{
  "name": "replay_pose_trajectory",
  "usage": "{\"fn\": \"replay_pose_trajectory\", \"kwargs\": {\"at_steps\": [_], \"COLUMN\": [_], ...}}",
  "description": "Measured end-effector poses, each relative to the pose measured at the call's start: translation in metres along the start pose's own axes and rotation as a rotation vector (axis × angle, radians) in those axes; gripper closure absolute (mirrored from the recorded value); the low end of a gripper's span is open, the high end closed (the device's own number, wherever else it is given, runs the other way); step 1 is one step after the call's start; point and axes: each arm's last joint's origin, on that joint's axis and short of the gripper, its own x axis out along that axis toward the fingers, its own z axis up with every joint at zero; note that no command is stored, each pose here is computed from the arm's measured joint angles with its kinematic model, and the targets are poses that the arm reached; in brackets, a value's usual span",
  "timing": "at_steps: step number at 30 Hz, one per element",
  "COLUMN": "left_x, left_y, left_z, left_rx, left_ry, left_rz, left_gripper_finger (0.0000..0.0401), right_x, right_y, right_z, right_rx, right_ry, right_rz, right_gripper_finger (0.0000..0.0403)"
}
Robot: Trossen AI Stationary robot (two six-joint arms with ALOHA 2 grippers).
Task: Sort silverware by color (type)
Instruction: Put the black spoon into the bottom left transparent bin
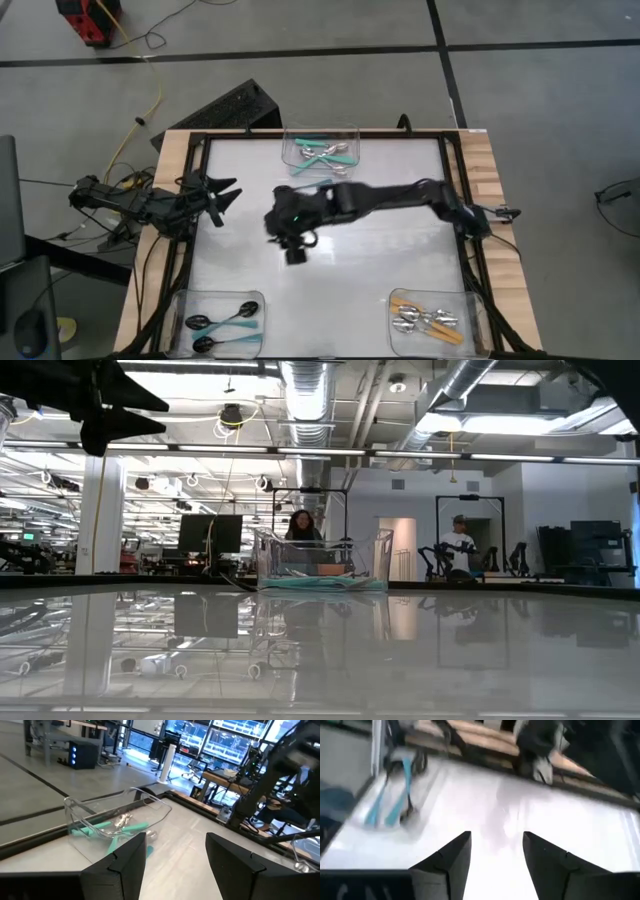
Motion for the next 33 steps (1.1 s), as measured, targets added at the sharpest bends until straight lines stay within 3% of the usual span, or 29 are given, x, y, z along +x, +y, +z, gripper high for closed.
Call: {"fn": "replay_pose_trajectory", "kwargs": {"at_steps": [6,13,18,23,31,33], "left_x": [0.000,0.000,0.000,0.000,0.000,0.000], "left_y": [0.000,0.000,0.000,0.001,0.001,0.001], "left_z": [0.000,0.000,-0.002,-0.002,-0.003,-0.003], "left_rx": [-0.010,-0.017,-0.007,-0.003,0.008,0.007], "left_ry": [0.001,0.008,0.021,0.023,0.024,0.023], "left_rz": [0.001,-0.010,-0.010,-0.005,0.001,0.002], "left_gripper_finger": [0.0211,0.0211,0.0211,0.0211,0.0211,0.0211], "right_x": [-0.061,-0.105,-0.098,-0.092,-0.033,-0.015], "right_y": [-0.031,-0.060,-0.065,-0.067,-0.067,-0.071], "right_z": [-0.020,-0.048,-0.092,-0.129,-0.175,-0.187], "right_rx": [0.052,0.177,0.217,0.293,0.246,0.234], "right_ry": [0.252,0.355,0.313,0.110,-0.042,-0.024], "right_rz": [-0.020,-0.079,-0.112,-0.174,-0.195,-0.201], "right_gripper_finger": [0.0216,0.0224,0.0225,0.0225,0.0225,0.0225]}}
